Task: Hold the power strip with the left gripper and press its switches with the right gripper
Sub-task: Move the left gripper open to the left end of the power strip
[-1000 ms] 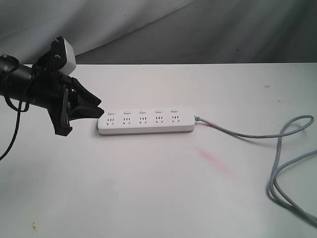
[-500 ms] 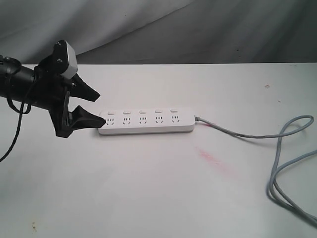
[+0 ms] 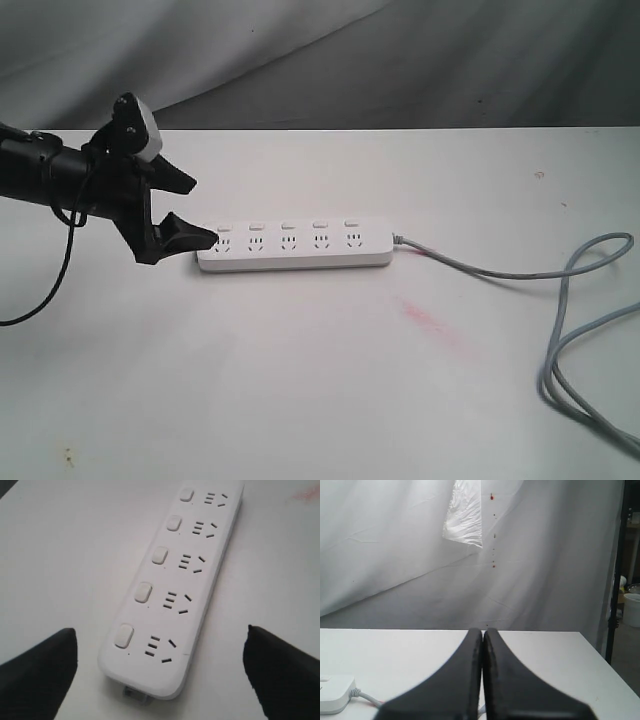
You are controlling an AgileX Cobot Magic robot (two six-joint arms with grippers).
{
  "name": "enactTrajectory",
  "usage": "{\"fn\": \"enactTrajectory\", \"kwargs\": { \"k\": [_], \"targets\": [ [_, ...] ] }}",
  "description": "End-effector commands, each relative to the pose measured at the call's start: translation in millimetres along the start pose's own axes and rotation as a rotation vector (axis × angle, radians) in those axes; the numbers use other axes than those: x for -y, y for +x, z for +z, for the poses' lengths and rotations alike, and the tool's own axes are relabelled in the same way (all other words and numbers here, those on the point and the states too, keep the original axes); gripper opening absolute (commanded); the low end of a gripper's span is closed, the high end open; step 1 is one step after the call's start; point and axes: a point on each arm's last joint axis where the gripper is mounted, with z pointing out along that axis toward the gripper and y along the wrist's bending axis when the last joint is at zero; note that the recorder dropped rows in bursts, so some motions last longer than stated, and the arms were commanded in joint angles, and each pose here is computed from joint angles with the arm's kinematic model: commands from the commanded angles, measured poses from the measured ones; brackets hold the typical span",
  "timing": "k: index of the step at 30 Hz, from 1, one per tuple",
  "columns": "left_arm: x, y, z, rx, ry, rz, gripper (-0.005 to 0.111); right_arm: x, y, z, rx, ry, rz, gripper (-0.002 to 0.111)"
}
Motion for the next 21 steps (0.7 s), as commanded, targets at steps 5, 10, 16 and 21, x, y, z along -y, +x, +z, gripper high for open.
{"fn": "enactTrajectory", "kwargs": {
  "k": [5, 10, 16, 21],
  "targets": [
    [-25.3, 7, 20, -0.001, 0.089, 0.09, 0.084, 0, 1, 0, 0.0, 0.008, 0.004, 0.0],
    [-37.2, 8, 29, -0.017, 0.102, 0.138, 0.084, 0, 1, 0, 0.0, 0.008, 0.004, 0.0],
    [-40.9, 18, 38, -0.054, 0.15, 0.182, 0.084, 0, 1, 0, 0.0, 0.008, 0.004, 0.0],
    [-40.0, 25, 43, -0.075, 0.166, 0.184, 0.084, 0, 1, 0, 0.0, 0.008, 0.004, 0.0]
  ]
}}
